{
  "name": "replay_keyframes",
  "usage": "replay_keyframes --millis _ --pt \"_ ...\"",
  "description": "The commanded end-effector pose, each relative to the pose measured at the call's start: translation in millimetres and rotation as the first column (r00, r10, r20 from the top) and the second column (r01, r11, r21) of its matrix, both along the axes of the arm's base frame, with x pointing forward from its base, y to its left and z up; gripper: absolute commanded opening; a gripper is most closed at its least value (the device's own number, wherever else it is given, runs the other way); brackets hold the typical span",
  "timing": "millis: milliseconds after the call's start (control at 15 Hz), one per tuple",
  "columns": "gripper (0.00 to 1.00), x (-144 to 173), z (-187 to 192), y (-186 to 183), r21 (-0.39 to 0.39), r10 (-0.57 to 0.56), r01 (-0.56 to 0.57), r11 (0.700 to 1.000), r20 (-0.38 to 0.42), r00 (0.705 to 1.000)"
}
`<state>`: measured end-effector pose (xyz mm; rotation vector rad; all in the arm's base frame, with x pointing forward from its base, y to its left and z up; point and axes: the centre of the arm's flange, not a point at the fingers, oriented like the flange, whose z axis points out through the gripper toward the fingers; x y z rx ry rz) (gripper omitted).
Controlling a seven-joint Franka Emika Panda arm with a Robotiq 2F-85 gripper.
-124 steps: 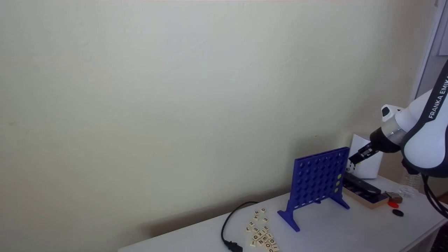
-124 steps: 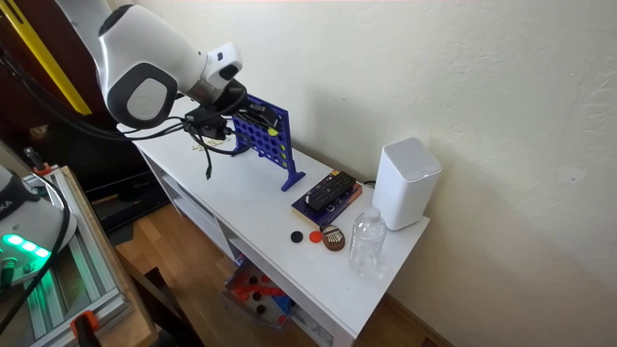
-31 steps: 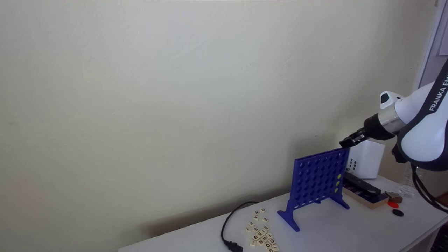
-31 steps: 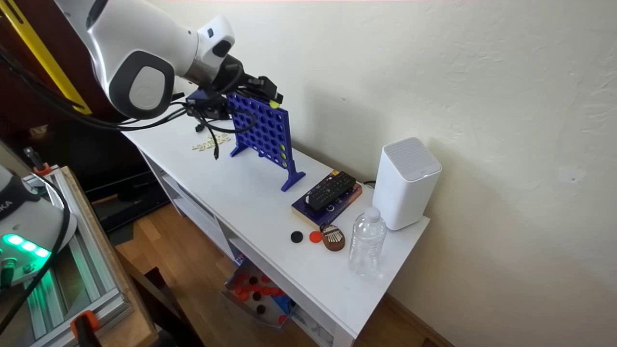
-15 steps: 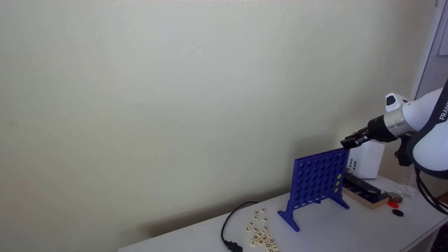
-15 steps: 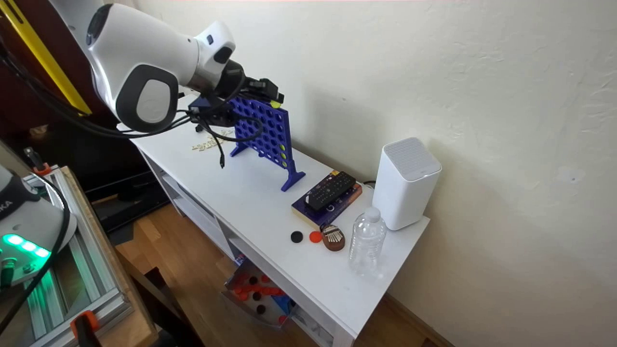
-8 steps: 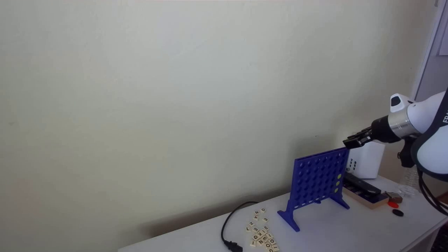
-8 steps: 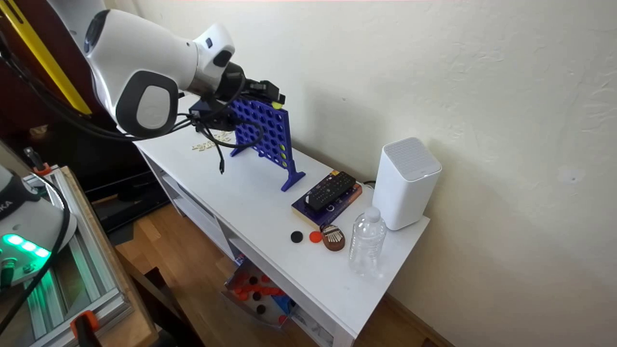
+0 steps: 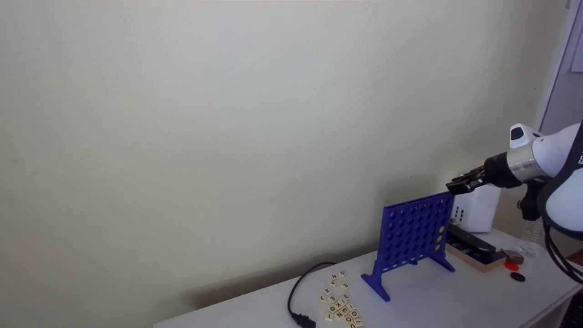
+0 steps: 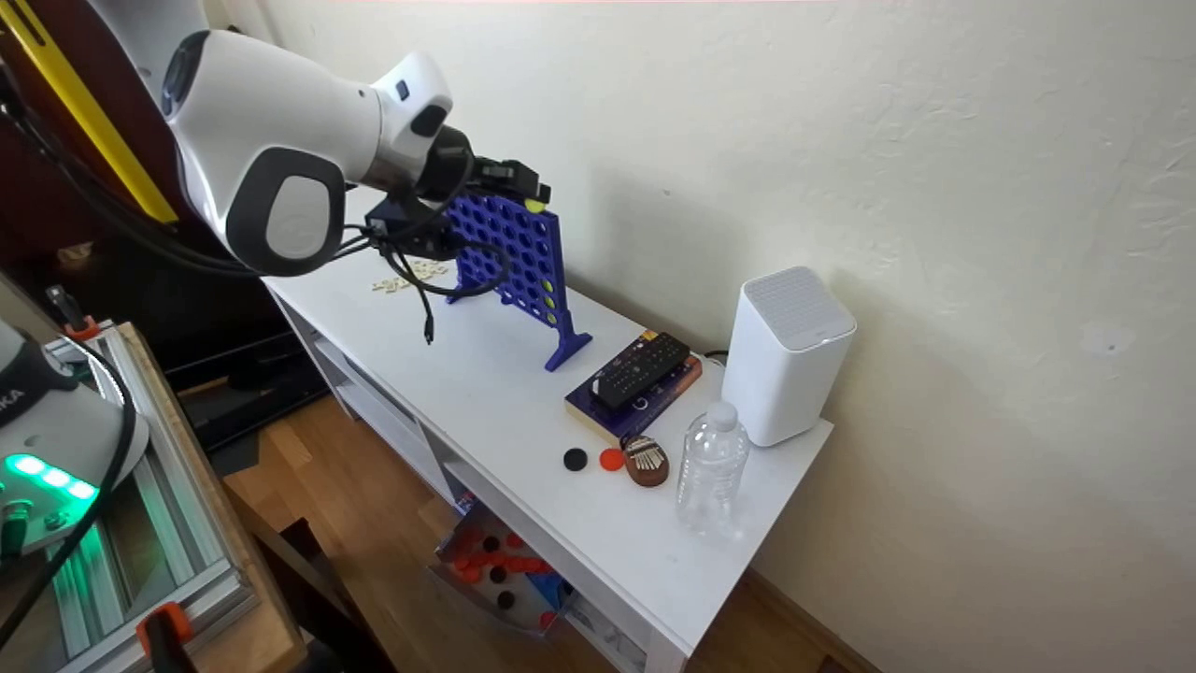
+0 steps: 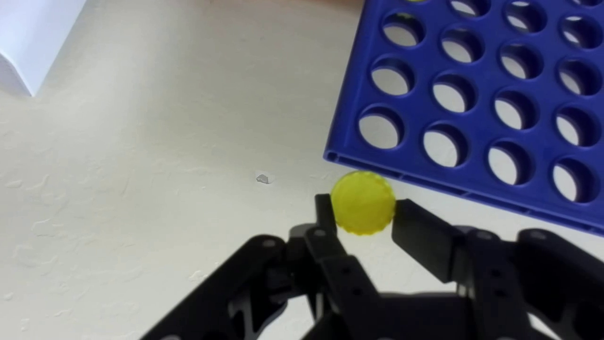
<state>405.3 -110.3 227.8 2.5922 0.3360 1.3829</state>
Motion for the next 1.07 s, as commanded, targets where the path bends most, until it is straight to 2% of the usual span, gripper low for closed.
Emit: replay_keyframes --millis 0,1000 --pt "0.13 -0.1 -4.2 -5.6 0.022 0.019 -0.02 1.0 0.031 0.999" --pt "0.13 -1.0 -9.8 -10.3 0.018 0.024 -0.025 1.0 0.069 0.997"
